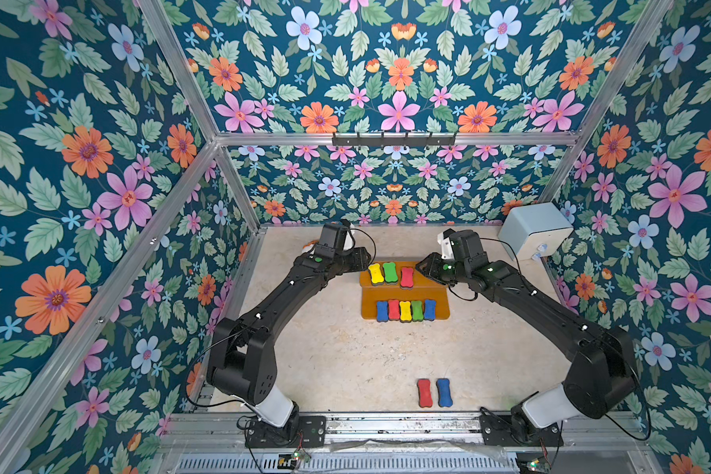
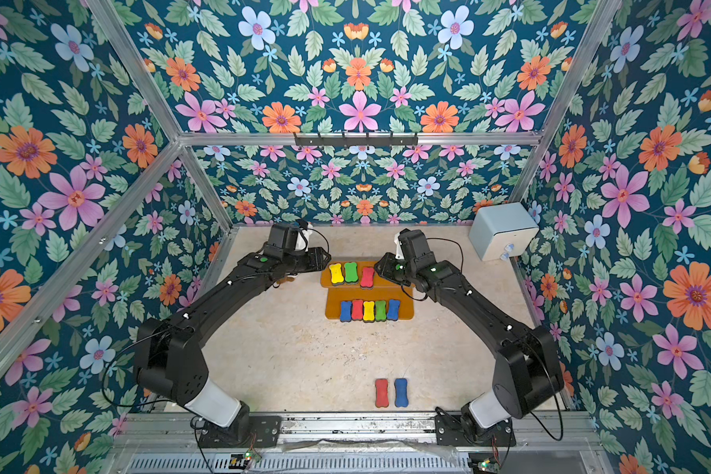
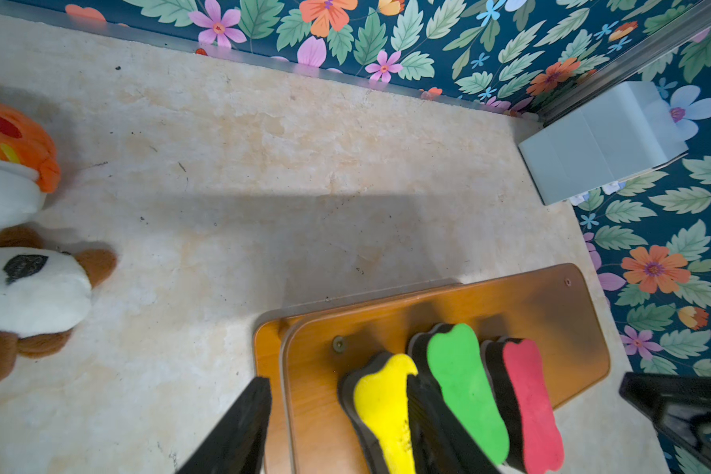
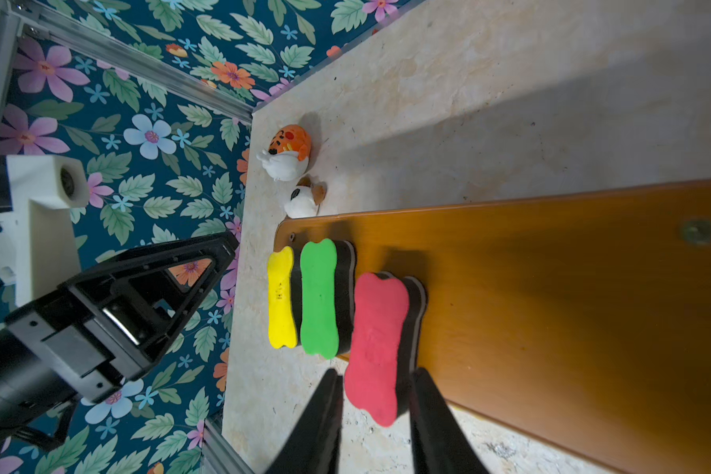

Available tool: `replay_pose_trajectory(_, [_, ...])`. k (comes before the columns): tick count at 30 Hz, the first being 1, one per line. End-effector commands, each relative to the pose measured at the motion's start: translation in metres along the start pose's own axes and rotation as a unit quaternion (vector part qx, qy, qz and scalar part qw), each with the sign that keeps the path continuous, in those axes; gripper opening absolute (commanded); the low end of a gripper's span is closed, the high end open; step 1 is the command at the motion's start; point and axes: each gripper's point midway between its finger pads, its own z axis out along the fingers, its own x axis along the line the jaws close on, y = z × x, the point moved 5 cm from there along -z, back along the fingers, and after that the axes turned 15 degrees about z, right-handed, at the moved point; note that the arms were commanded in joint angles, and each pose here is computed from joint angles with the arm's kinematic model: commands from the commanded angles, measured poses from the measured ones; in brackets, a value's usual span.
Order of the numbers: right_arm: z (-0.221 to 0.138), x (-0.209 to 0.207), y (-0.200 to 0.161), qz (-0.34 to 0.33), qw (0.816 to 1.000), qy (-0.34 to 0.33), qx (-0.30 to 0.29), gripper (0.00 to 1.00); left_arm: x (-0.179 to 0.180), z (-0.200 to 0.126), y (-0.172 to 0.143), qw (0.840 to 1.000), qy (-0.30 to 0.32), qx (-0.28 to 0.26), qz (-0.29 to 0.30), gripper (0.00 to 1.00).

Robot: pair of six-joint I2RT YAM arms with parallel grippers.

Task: Remove the whiteboard erasers from the shelf
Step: Pick up the whiteboard eraser from the shelf.

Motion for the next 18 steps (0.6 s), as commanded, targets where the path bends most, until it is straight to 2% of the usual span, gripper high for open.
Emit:
replay_pose_trajectory(1, [0.008, -0.002, -0.002, -0.012, 0.999, -0.009, 0.03, 0.34, 0.004, 0.0, 0.001, 1.0, 0.008, 0.001, 0.006, 0.58])
replay_pose_trajectory(18, [0.027, -0.015, -0.009, 0.006, 0.998, -0.017, 0.06, 0.35, 0.01, 0.003, -0.008, 1.0, 0.007, 0.011, 0.002, 0.58])
